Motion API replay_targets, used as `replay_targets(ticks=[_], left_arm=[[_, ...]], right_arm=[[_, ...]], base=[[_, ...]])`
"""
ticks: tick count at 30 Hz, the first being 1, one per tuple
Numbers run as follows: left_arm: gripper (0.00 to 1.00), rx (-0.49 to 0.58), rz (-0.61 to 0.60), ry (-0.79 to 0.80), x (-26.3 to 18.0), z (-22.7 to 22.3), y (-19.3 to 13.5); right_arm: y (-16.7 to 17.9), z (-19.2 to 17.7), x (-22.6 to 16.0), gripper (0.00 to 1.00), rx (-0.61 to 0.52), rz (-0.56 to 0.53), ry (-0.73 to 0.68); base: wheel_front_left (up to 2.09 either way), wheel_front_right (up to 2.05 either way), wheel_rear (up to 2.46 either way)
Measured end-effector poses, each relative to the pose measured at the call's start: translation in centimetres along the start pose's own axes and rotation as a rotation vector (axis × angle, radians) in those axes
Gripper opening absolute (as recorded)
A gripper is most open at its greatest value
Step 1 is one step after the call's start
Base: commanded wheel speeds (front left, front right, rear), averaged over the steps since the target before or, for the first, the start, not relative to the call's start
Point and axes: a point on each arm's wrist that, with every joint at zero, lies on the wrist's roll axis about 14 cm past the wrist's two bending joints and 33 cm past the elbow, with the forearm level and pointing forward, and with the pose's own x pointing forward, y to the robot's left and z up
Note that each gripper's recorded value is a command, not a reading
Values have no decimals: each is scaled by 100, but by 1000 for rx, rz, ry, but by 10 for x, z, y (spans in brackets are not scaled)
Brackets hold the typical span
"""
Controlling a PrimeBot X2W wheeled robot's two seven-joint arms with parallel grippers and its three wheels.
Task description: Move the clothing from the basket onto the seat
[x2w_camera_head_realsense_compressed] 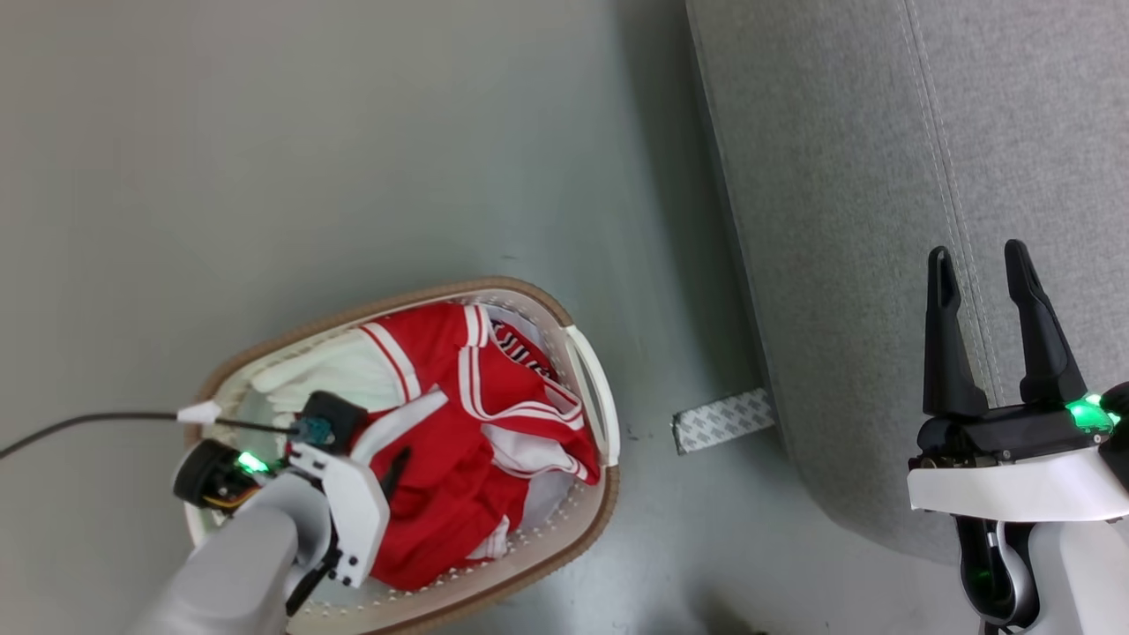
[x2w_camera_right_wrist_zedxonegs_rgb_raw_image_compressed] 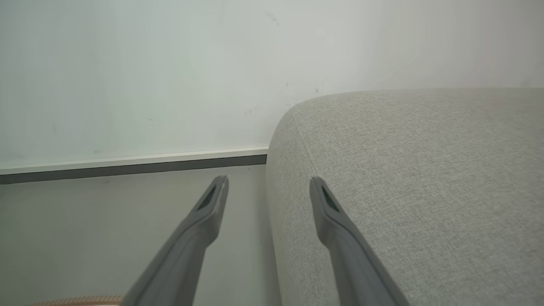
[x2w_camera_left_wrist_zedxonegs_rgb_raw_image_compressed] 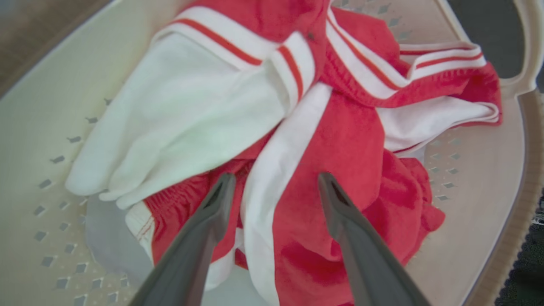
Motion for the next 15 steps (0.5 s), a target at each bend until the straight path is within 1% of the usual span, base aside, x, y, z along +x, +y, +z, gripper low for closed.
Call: replay_targets(ticks=[4, 13, 14, 15], left_arm=[[100, 17, -28, 78, 12, -15, -1], [100, 52, -131, 215, 30, -49, -20], [43, 52, -139, 218, 32, -49, -21], [5, 50, -145, 216, 33, -49, -21]], right_arm=[[-4, -7, 1, 100, 5, -12, 18], [-10, -22, 6, 100, -8, -30, 55], [-10, -24, 7, 100, -8, -31, 58], [-10, -25, 7, 100, -9, -31, 62]], base=[[0, 0, 0], [0, 0, 0], [0, 0, 0], [0, 0, 0]])
